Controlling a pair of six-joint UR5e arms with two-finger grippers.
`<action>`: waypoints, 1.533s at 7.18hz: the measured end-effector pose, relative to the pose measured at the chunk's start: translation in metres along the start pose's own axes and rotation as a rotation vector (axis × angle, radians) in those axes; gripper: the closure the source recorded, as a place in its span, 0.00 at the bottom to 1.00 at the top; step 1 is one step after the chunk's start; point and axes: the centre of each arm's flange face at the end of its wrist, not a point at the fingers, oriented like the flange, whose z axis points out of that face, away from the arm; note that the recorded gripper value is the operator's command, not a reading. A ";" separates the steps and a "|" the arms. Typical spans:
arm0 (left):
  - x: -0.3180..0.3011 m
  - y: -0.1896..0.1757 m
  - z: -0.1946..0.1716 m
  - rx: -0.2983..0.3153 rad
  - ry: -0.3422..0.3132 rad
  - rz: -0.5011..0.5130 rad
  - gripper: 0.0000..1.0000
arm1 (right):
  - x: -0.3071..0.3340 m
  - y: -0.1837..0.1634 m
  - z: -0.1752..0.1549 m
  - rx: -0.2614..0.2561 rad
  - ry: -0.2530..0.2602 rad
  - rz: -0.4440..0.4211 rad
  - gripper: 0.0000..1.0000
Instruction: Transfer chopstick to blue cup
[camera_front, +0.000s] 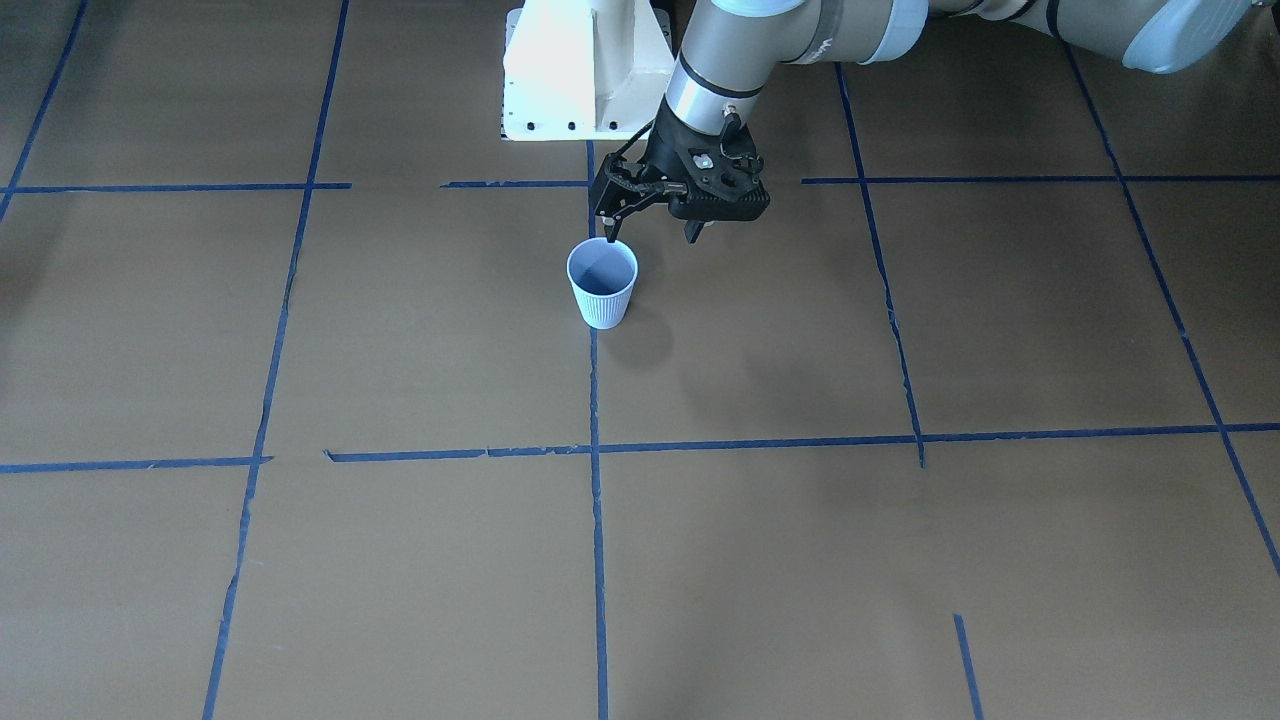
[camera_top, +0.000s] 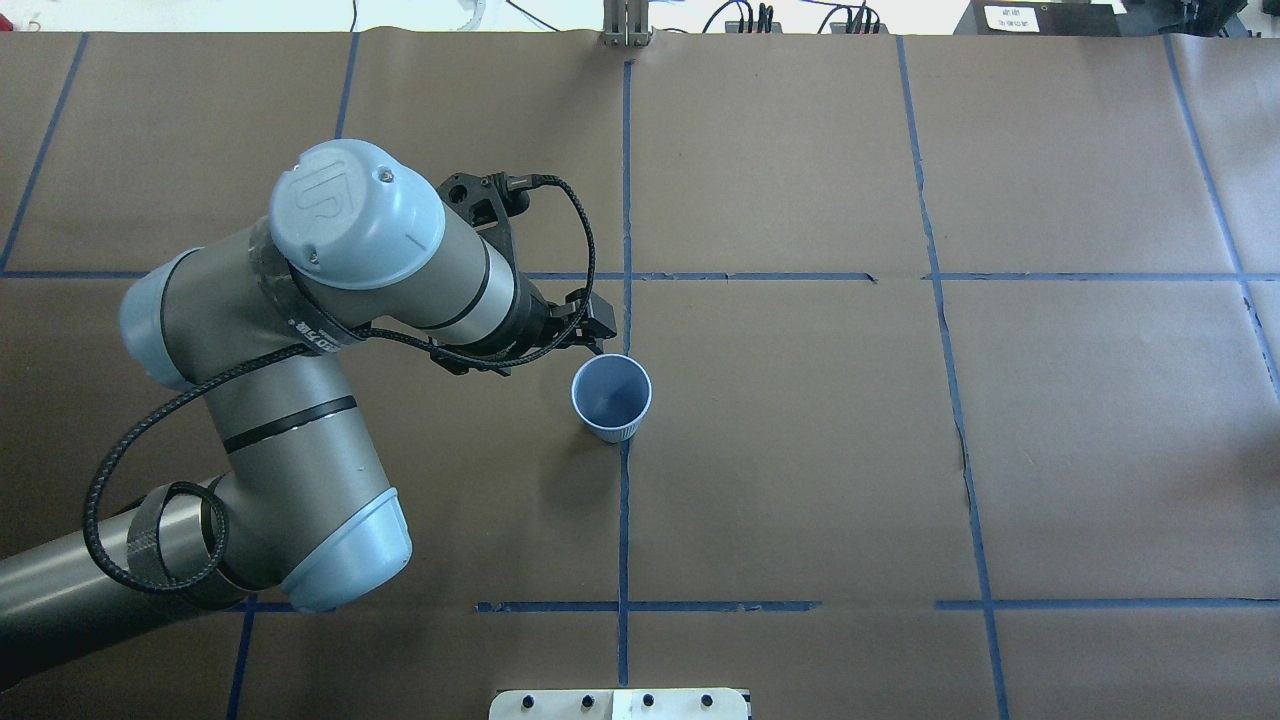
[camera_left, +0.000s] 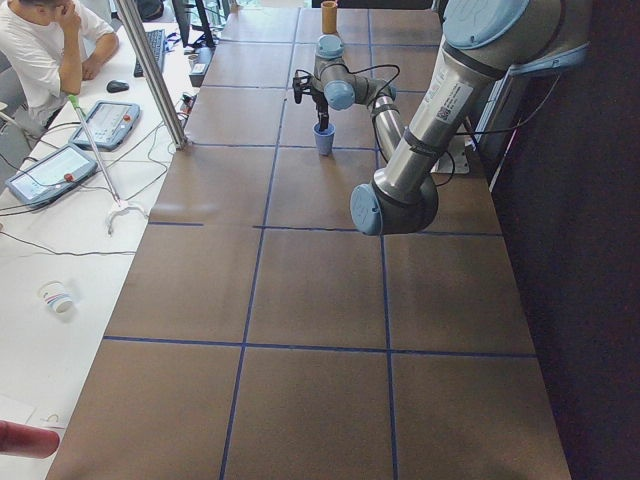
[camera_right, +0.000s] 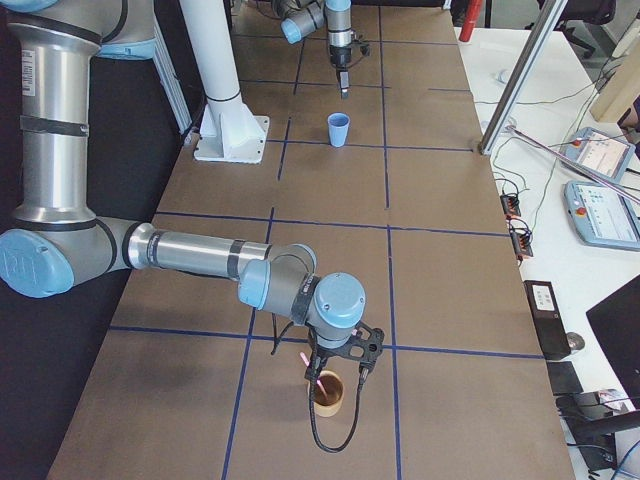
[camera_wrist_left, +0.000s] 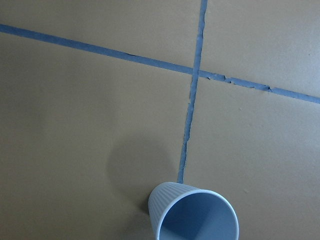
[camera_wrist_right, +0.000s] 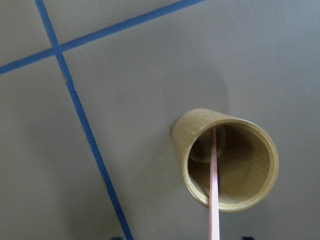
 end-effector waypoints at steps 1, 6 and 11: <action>-0.003 0.001 -0.001 0.000 -0.001 0.000 0.00 | 0.007 0.008 0.007 -0.014 -0.001 0.010 0.29; -0.006 0.002 -0.002 0.000 0.000 -0.013 0.00 | 0.013 0.018 0.012 -0.021 -0.007 0.015 1.00; -0.010 0.002 -0.005 0.017 0.001 -0.016 0.00 | 0.012 0.036 -0.045 0.050 -0.027 0.054 1.00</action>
